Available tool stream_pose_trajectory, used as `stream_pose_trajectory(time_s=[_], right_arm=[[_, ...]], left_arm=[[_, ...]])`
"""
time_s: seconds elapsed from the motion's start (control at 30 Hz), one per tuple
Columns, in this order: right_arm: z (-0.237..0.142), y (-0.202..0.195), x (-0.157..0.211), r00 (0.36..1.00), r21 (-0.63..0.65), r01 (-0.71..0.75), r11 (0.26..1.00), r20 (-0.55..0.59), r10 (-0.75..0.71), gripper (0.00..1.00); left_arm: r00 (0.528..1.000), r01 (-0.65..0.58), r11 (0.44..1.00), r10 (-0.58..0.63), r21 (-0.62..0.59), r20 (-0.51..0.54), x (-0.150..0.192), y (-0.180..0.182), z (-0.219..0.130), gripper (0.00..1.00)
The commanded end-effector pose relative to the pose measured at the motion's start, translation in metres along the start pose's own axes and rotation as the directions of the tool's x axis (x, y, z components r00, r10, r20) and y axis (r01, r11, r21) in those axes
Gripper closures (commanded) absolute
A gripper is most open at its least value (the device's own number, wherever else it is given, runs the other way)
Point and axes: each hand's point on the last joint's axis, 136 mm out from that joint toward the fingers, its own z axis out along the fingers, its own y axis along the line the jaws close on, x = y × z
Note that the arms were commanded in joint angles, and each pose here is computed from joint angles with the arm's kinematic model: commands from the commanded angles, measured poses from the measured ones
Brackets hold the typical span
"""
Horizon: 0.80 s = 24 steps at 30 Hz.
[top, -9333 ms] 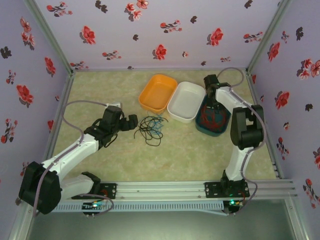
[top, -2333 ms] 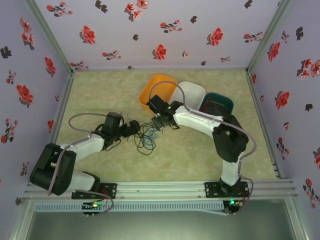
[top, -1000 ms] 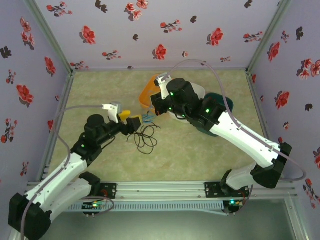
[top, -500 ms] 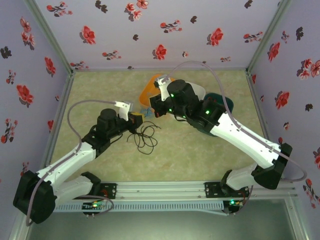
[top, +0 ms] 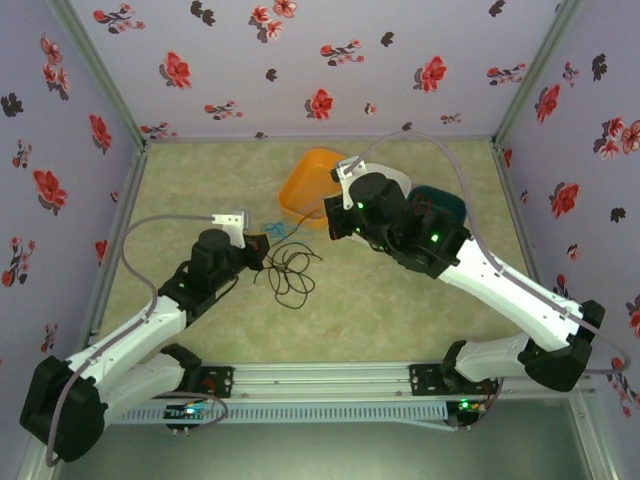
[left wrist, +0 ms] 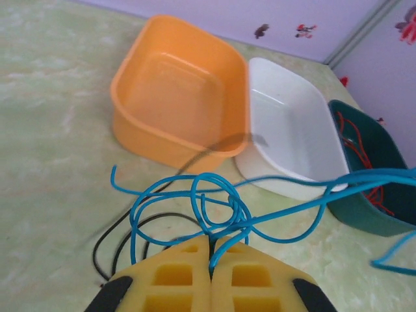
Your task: Untangle the cables
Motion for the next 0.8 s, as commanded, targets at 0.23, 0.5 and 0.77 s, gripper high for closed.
stream_pose_trajectory(time_s=[0.23,0.5,0.77], right_arm=[[-0.077,-0.042,-0.062,0.947,0.089,-0.155,0.984,0.296,0.122,1.00],[-0.069,-0.030,-0.060,0.963,0.052,-0.125,0.991,0.245,0.109,1.00],[-0.099,-0.045,-0.083,0.951,0.118,-0.110,0.987,0.300,0.070,1.00]], left_arm=[[0.939,0.193,0.831,-0.311,-0.521,-0.148,0.096,0.127,-0.021,0.94],[0.943,0.193,0.835,-0.303,-0.515,-0.138,0.084,0.124,-0.015,0.91],[0.921,0.247,0.780,-0.374,-0.575,-0.112,0.093,0.141,-0.021,0.88]])
